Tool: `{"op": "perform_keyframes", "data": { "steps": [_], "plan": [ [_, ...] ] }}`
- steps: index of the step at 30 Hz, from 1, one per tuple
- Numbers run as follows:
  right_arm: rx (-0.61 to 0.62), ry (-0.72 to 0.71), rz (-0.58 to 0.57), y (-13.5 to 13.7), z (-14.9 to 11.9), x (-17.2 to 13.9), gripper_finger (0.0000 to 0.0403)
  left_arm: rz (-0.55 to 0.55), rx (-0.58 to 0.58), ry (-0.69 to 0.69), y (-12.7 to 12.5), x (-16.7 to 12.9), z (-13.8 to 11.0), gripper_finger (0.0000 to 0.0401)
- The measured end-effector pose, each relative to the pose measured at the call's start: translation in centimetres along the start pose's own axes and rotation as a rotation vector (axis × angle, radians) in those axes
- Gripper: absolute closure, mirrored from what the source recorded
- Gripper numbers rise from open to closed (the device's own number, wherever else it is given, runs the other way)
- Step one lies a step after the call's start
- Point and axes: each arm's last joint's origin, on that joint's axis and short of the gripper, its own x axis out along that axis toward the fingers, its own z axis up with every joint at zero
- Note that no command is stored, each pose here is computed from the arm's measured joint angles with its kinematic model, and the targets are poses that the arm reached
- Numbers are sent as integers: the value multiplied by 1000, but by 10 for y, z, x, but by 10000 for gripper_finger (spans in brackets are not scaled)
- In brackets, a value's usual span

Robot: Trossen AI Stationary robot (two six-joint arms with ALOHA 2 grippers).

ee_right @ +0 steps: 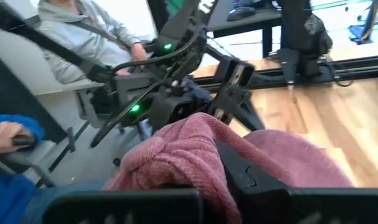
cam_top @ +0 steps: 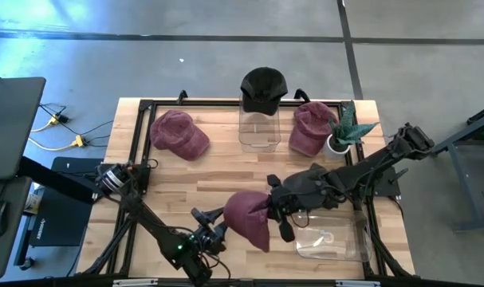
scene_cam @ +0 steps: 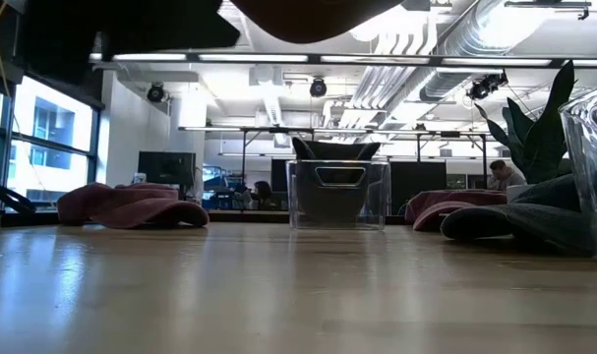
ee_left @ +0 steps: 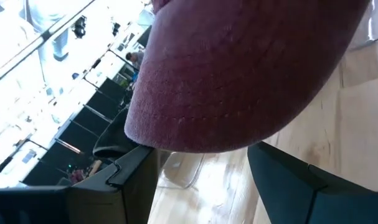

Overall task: Pick & Place hat
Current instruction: Put the bottom red cap into the bottom transparent bin

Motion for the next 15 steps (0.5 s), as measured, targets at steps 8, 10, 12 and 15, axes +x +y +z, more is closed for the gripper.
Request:
{"op": "perform_keyframes", "data": {
  "steps": [8,10,12,15],
  "plan": [
    [34,7,22,12,-4,-2,400,15,-55,-17,-1,-4,4,167],
    [36,10,28,14,-5,-3,401,14,-72,-17,-1,-4,5,167],
    [47,22,26,14,-6,-3,400,16,-92,-19,-2,-4,6,167],
    [60,48,16,15,-9,-4,399,18,-101,-20,-2,-5,7,167]
  ]
}}
